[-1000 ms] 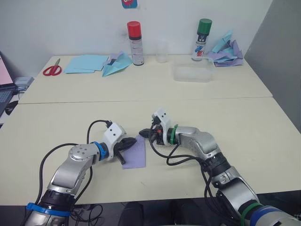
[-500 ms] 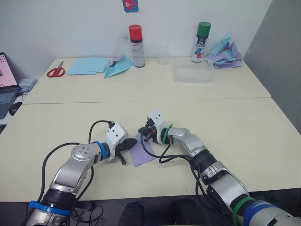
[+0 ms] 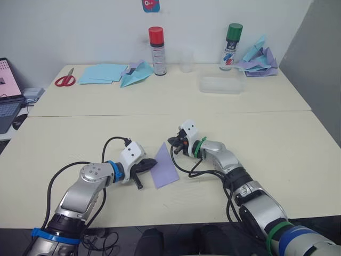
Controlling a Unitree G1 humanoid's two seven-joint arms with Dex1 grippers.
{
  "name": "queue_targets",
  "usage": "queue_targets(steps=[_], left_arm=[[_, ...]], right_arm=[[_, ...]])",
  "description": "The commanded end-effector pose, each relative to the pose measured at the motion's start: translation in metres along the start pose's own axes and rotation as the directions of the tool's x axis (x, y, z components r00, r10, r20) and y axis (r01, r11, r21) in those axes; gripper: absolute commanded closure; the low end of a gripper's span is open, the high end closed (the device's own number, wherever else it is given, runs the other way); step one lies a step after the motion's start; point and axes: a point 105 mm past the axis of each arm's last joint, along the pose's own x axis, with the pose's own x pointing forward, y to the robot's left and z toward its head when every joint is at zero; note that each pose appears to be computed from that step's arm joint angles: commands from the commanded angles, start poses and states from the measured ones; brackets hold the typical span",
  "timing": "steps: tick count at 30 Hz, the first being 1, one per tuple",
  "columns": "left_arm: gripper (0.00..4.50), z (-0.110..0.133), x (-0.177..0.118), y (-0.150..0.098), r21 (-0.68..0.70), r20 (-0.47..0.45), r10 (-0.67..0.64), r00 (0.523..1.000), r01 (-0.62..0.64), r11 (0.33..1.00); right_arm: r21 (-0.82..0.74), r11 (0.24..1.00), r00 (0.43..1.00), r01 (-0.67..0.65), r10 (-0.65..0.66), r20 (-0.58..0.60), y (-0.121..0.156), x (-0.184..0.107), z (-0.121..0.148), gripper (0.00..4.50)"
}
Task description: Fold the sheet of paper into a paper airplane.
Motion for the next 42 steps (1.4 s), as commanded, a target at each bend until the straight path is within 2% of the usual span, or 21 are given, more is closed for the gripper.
queue_targets(steps=[1,3,6,10,12,15,19,23,26,34,37,39,42], left_arm=[[4.5,-0.028,0.003,-0.005,-0.038,-0.107,-0.016,0.994,0.012,0.999],[4.5,-0.028,0.003,-0.005,-0.036,-0.107,-0.017,0.994,0.013,0.999],[4.5,-0.028,0.004,-0.005,-0.035,-0.109,-0.02,0.994,0.017,0.999],[4.5,-0.028,0.005,-0.007,-0.038,-0.112,-0.029,0.993,0.025,0.999],[4.5,-0.029,0.006,-0.009,-0.04,-0.113,-0.032,0.993,0.027,0.999],[4.5,-0.029,0.006,-0.009,-0.041,-0.115,-0.033,0.993,0.029,0.999],[4.5,-0.03,0.006,-0.01,-0.043,-0.121,-0.036,0.992,0.031,0.999],[4.5,-0.032,0.006,-0.012,-0.045,-0.128,-0.042,0.991,0.037,0.998],[4.5,-0.033,0.006,-0.013,-0.045,-0.132,-0.048,0.99,0.042,0.998],[4.5,-0.033,0.01,-0.011,-0.036,-0.135,-0.055,0.989,0.05,0.998],[4.5,-0.034,0.011,-0.011,-0.036,-0.135,-0.06,0.989,0.055,0.998],[4.5,-0.034,0.012,-0.012,-0.035,-0.134,-0.063,0.989,0.059,0.998],[4.5,-0.034,0.012,-0.013,-0.037,-0.133,-0.066,0.989,0.061,0.997]], right_arm=[[-0.022,0.999,0.992,-0.05,0.052,0.112,0.004,0.004,0.036,4.49],[-0.015,0.995,0.985,-0.103,0.104,0.138,0.011,0.004,0.042,4.49],[-0.069,0.987,0.984,-0.146,0.152,0.093,0.018,0.005,0.036,4.49],[-0.108,0.978,0.983,-0.18,0.177,-0.038,0.025,0.006,0.008,4.49],[-0.13,0.981,0.984,-0.141,0.125,-0.124,0.02,0.005,-0.012,4.49],[-0.157,0.979,0.978,-0.128,0.099,-0.184,0.018,0.003,-0.027,4.49],[-0.152,0.964,0.957,-0.217,0.18,-0.227,0.029,-0.007,-0.038,4.49],[-0.141,0.918,0.901,-0.37,0.317,-0.296,0.05,-0.03,-0.053,4.49],[-0.131,0.89,0.863,-0.437,0.375,-0.337,0.061,-0.044,-0.06,4.49],[-0.063,0.788,0.703,-0.612,0.506,-0.499,0.08,-0.087,-0.083,4.49],[-0.054,0.775,0.683,-0.63,0.52,-0.513,0.078,-0.097,-0.08,4.49],[-0.058,0.773,0.694,-0.631,0.53,-0.488,0.076,-0.099,-0.071,4.49],[-0.05,0.788,0.758,-0.613,0.569,-0.32,0.078,-0.091,-0.035,4.49]])
